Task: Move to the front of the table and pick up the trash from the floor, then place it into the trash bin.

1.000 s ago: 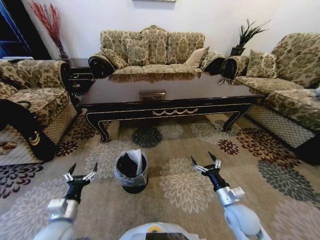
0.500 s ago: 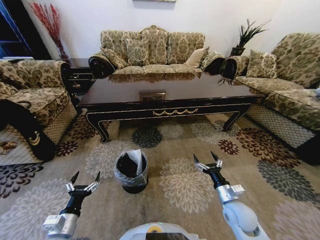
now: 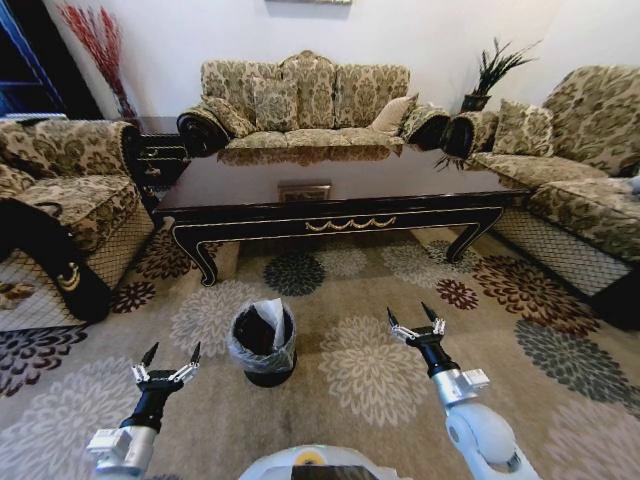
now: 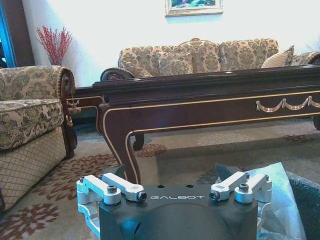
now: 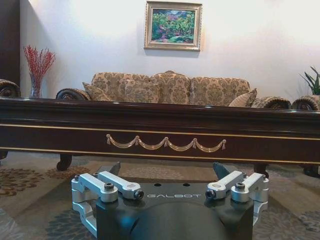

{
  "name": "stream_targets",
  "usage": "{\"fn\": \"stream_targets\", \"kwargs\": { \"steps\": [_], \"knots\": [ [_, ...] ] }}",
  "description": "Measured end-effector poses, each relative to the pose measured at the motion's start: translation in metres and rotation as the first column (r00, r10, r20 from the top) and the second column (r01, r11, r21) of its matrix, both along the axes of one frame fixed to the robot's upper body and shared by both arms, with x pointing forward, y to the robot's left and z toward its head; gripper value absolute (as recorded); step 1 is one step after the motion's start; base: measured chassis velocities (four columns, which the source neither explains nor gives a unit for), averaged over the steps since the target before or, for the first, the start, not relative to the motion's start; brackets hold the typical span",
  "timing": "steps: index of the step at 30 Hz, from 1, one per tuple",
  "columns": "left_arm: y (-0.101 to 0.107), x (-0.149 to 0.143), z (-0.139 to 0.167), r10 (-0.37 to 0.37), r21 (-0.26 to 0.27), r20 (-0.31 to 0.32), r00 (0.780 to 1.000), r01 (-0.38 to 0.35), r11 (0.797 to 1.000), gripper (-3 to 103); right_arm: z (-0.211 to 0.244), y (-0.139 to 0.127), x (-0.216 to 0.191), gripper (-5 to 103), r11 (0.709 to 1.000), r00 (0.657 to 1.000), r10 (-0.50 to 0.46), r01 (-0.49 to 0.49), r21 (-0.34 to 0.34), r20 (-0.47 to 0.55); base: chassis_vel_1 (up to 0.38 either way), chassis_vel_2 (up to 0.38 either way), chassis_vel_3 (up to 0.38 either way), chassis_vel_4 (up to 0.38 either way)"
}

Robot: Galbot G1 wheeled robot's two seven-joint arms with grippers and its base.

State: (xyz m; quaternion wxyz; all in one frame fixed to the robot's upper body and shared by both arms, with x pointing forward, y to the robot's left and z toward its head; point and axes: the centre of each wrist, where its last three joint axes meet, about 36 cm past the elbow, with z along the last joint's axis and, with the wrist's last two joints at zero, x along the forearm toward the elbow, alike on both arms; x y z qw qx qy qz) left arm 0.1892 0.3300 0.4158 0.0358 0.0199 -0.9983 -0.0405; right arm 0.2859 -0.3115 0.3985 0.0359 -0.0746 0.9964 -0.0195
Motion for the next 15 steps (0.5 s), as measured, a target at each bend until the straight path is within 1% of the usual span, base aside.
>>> {"fn": "stream_targets", "kwargs": {
  "steps": [4, 9, 13, 15],
  "knots": [
    [0.0000, 0.0002, 0.0000, 0.000, 0.000, 0.000, 1.000, 0.000, 1.000, 100, 0.0000, 0.0000, 0.0000, 100, 1.000, 1.000, 0.000, 0.000, 0.000, 0.000, 0.012, -0.015, -0.011, 0.014],
    [-0.0001, 0.0003, 0.0000, 0.001, 0.000, -0.001, 1.000, -0.001, 1.000, 100, 0.0001, 0.0001, 0.0000, 100, 1.000, 1.000, 0.000, 0.000, 0.000, 0.000, 0.076, -0.080, -0.100, 0.086],
    [-0.0001, 0.0003, 0.0000, 0.001, -0.001, -0.001, 1.000, -0.001, 1.000, 100, 0.0001, 0.0001, 0.0000, 100, 1.000, 1.000, 0.000, 0.000, 0.000, 0.000, 0.155, -0.171, -0.150, 0.167],
    [-0.0001, 0.0003, 0.0000, 0.001, -0.001, -0.001, 1.000, -0.001, 1.000, 100, 0.0002, 0.0001, 0.0000, 100, 1.000, 1.000, 0.001, -0.001, 0.000, 0.001, 0.230, -0.241, -0.243, 0.227]
  ]
}}
